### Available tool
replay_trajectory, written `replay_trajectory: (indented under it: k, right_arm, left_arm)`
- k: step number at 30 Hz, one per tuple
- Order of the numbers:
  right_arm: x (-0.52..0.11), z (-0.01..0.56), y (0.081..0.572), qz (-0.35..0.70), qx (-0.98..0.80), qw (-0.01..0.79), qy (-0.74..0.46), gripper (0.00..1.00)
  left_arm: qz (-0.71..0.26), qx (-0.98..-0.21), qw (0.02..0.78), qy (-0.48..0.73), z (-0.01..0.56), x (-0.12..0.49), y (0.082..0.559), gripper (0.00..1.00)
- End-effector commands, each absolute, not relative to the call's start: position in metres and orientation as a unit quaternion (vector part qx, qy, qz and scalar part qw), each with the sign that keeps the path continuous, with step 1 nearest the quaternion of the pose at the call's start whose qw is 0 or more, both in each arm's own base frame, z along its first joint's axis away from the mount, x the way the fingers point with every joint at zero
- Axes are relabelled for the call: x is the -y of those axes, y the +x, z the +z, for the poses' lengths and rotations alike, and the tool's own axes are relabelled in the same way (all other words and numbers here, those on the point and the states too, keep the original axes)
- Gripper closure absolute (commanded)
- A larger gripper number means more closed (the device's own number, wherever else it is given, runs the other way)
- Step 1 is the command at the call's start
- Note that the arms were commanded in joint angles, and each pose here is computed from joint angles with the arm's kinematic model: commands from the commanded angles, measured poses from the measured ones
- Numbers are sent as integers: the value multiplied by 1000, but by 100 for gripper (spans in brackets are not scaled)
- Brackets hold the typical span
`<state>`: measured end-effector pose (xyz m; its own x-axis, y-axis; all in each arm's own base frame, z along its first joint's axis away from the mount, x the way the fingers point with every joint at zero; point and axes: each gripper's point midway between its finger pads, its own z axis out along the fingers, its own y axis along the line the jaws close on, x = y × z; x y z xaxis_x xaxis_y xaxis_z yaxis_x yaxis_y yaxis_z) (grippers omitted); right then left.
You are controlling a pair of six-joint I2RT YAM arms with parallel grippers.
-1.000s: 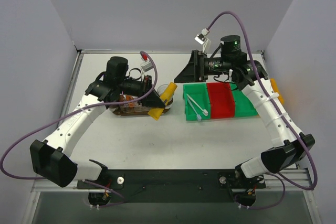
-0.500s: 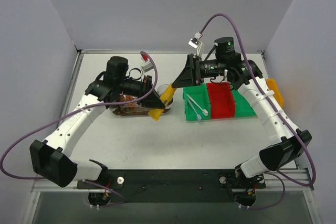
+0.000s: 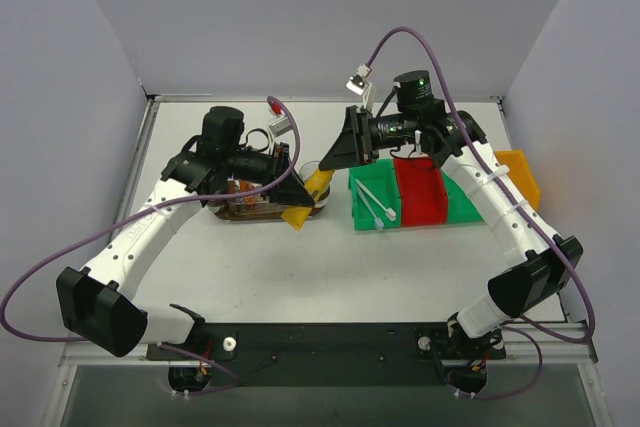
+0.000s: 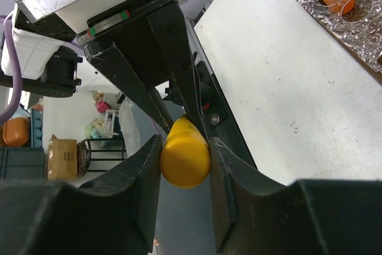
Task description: Prepare toiletry sets of a toothbrush and toothpaste on the tray
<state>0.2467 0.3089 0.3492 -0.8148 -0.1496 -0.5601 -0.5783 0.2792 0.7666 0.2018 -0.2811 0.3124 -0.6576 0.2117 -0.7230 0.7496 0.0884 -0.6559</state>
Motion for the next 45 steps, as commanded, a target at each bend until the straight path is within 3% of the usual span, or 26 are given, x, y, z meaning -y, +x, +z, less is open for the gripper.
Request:
replay_trajectory:
  k: [1, 2, 5, 6, 7, 8, 11, 13, 14, 18, 27, 40, 45]
  right_arm:
    - [-312, 370, 234, 573, -753, 194, -258, 86]
    - [-312, 369, 235, 573, -754, 193, -257, 94]
    - [-311, 373, 238, 571, -755, 202, -253, 97]
    - [-310, 375, 241, 567, -756, 209, -250, 97]
    - [-306, 375, 247, 561, -760, 221, -243, 98]
    - [-301, 379, 253, 550, -763, 244, -235, 100]
    - [-281, 385, 271, 531, -772, 288, -196, 100]
    - [-269, 399, 279, 533, -759, 326, -181, 100]
    - [-267, 396, 282, 537, -761, 324, -162, 100]
    - [-257, 426, 290, 561, -715, 392, -143, 100]
    - [-250, 511, 289, 631, -571, 512, -113, 100]
    - [-270, 527, 294, 659, -540, 509, -120, 100]
    - [-276, 520, 290, 668, -539, 500, -116, 100]
  left_arm:
    - [-578, -676, 270, 369, 335, 284, 206, 87]
    - [-575, -679, 273, 366, 334, 284, 208, 87]
    - [-563, -684, 292, 360, 338, 284, 216, 78]
    - [-553, -691, 304, 352, 338, 284, 222, 73]
    - [-550, -691, 314, 349, 341, 283, 223, 56]
    - [-547, -687, 328, 348, 346, 283, 228, 46]
    - [-535, -687, 373, 321, 362, 276, 247, 29]
    - [-530, -692, 399, 285, 373, 269, 260, 28]
    - [-527, -680, 430, 274, 385, 262, 271, 22]
    - [-541, -654, 483, 215, 417, 244, 291, 21]
    - [-615, -613, 482, 117, 460, 238, 292, 20]
    - [-672, -564, 471, 93, 471, 237, 280, 21]
    - [-687, -546, 471, 90, 478, 236, 277, 33]
